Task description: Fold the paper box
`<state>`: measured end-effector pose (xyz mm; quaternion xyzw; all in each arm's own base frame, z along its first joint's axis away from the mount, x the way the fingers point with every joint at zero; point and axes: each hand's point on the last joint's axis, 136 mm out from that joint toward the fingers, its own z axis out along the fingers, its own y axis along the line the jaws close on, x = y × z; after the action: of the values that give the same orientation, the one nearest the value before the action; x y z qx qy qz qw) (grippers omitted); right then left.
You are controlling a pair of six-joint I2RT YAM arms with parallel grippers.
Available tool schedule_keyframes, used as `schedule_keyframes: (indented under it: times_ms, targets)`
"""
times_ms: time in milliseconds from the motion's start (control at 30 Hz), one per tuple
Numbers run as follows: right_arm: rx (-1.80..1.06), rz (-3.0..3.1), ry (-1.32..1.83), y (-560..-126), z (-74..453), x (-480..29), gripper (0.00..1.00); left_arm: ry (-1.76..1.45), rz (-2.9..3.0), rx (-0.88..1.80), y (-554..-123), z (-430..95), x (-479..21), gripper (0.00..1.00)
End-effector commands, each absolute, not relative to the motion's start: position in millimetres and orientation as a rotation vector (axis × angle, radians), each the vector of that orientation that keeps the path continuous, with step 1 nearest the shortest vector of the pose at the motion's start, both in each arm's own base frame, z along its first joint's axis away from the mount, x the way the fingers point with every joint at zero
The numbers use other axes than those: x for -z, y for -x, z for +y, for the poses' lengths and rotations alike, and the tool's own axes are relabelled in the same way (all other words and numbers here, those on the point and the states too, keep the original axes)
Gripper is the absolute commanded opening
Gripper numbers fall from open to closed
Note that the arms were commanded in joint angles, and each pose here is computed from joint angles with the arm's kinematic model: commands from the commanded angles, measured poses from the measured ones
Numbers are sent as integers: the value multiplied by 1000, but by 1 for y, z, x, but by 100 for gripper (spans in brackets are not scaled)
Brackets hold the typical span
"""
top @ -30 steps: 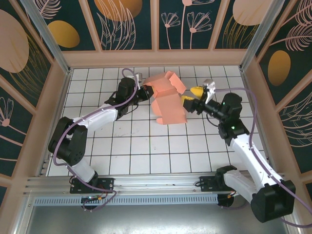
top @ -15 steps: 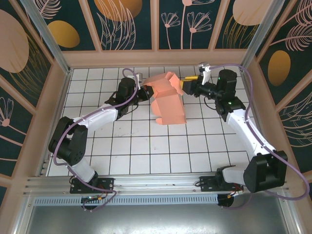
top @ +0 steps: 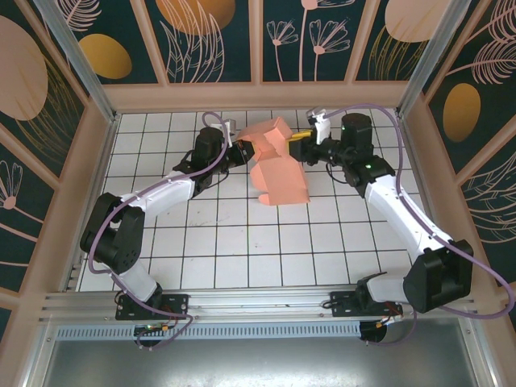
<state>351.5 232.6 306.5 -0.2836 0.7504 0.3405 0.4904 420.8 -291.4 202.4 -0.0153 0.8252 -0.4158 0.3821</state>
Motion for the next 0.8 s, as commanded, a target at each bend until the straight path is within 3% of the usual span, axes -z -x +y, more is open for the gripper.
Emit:
schedule_keyframes:
  times_ms: [0,767]
  targets:
    - [-648,1846,700,-365,231,-302,37,11,2070,1091,-427,-296,-215,0]
    - [-88,1885,661,-395,241,-276,28,1,2070,1114,-426,-299,-217,0]
